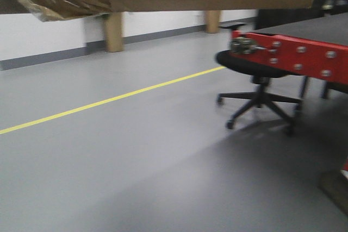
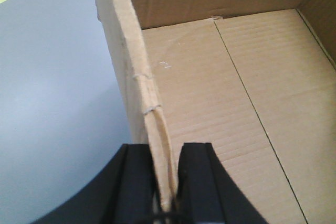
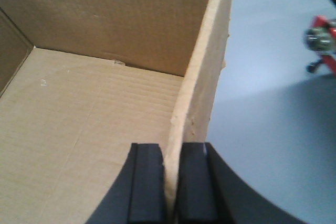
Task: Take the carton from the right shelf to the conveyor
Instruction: 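Carry the carton over the grey conveyor belt with both grippers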
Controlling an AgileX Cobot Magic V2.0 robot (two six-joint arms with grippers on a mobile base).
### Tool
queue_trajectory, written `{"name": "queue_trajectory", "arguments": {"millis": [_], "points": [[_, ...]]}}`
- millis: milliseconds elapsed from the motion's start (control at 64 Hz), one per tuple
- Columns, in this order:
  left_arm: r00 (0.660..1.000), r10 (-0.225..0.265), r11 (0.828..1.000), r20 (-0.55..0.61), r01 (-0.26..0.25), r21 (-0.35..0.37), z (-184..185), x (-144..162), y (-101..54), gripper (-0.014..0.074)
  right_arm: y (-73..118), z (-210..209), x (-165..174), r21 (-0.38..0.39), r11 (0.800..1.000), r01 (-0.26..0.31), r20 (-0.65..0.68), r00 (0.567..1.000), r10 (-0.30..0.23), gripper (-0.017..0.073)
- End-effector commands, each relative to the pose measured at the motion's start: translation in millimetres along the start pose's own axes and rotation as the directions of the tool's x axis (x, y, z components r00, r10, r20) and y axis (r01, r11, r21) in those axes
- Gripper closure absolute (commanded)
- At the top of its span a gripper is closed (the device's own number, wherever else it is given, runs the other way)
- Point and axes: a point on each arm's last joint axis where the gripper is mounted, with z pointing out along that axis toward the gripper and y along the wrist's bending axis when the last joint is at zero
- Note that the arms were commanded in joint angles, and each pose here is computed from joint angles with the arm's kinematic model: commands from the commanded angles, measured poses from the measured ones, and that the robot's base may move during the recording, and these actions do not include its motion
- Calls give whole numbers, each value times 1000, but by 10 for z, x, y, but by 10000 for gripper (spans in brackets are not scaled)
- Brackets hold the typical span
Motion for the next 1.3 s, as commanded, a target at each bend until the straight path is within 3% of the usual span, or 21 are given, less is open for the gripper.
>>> {"name": "queue_trajectory", "arguments": {"millis": [0, 344, 766, 1000, 1281], "points": [[999, 10, 1000, 41, -11, 20, -76, -21, -7, 610, -3, -72, -83, 8, 1000, 25, 89, 996, -26, 622], [995, 65, 991, 77, -56, -123, -84, -61, 120, 610, -2, -72, -85, 8, 1000, 25, 90, 996, -26, 622], [985, 137, 951, 108, -100, -293, -120, -114, 266, 610, -2, -72, -87, 8, 1000, 25, 92, 995, -26, 622], [981, 155, 936, 114, -109, -335, -133, -129, 300, 610, -2, -72, -87, 8, 1000, 25, 92, 995, -26, 622], [981, 155, 936, 114, -109, -335, -133, -129, 300, 610, -2, -72, -87, 8, 1000, 25, 92, 995, -26, 622]]}}
